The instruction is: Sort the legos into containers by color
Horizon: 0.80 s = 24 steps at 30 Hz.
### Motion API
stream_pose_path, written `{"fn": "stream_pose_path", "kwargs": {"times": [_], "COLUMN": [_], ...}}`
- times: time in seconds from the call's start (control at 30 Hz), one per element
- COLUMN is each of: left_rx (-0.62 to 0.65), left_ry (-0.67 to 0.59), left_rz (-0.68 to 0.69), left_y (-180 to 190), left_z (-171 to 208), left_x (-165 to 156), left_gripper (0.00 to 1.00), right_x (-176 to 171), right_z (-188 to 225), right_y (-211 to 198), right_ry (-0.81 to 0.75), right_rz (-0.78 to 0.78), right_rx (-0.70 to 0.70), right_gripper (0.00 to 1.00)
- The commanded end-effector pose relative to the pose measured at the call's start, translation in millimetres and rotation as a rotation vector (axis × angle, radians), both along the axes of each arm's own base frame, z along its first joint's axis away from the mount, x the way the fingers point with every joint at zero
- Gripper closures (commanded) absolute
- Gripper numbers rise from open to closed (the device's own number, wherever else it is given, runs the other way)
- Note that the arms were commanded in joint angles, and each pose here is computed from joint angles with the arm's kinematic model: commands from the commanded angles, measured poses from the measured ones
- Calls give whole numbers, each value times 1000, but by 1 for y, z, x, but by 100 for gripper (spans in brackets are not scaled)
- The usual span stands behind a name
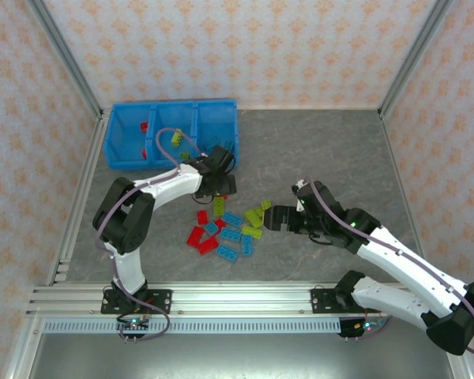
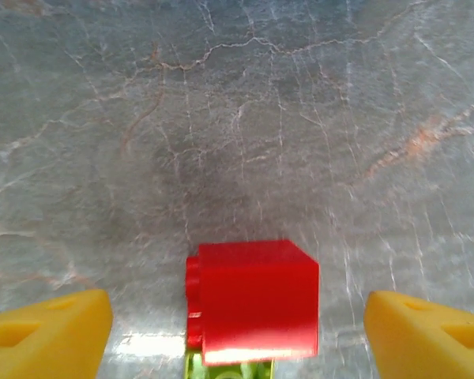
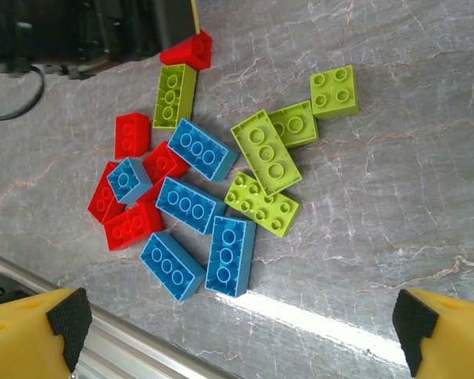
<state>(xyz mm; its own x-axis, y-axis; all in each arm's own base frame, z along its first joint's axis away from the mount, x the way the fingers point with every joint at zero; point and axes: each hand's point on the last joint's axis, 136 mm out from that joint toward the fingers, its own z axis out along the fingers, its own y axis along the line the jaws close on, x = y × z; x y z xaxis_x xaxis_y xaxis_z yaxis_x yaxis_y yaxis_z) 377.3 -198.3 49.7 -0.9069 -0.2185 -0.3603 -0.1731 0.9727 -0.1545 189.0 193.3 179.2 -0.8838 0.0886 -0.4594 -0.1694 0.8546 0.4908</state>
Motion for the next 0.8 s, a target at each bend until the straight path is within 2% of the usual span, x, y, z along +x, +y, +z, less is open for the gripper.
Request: {"fn": "stream_pose_path", "kwargs": {"times": [0.0,0.13,0.17,0.33,0.47,0.53,0.67,0.77], "left_rx": [6,34,61,107,121,124,115,88], "left_ry": [-23,10,43,74,81,83,67,-9], "left_rz": [7,-1,-3,-4,-4,-5,-12,-13], "left_y": [-3,3,6,16,18,19,18,20], "left_z": [1,-8,-22,-32,-36,-36,-23,15], "left_x": [10,2,-1,-9,-11,-12,-12,-9], "left_gripper": [26,33,36,53,56,61,65,65], "right_x": [6,7,6,5,3,1,-2,-3], "right_z": [9,8,8,10,10,8,10,18], "right_y": [-2,-2,-1,3,5,6,7,10], "right_ry": [-40,-35,-35,-32,-25,-20,-19,-30], "right_rz": [-39,-44,-43,-36,-30,-27,-24,-17], "right_rx": [10,14,18,35,44,41,56,86], "right_gripper": [0,0,0,0,0,0,1,1]}}
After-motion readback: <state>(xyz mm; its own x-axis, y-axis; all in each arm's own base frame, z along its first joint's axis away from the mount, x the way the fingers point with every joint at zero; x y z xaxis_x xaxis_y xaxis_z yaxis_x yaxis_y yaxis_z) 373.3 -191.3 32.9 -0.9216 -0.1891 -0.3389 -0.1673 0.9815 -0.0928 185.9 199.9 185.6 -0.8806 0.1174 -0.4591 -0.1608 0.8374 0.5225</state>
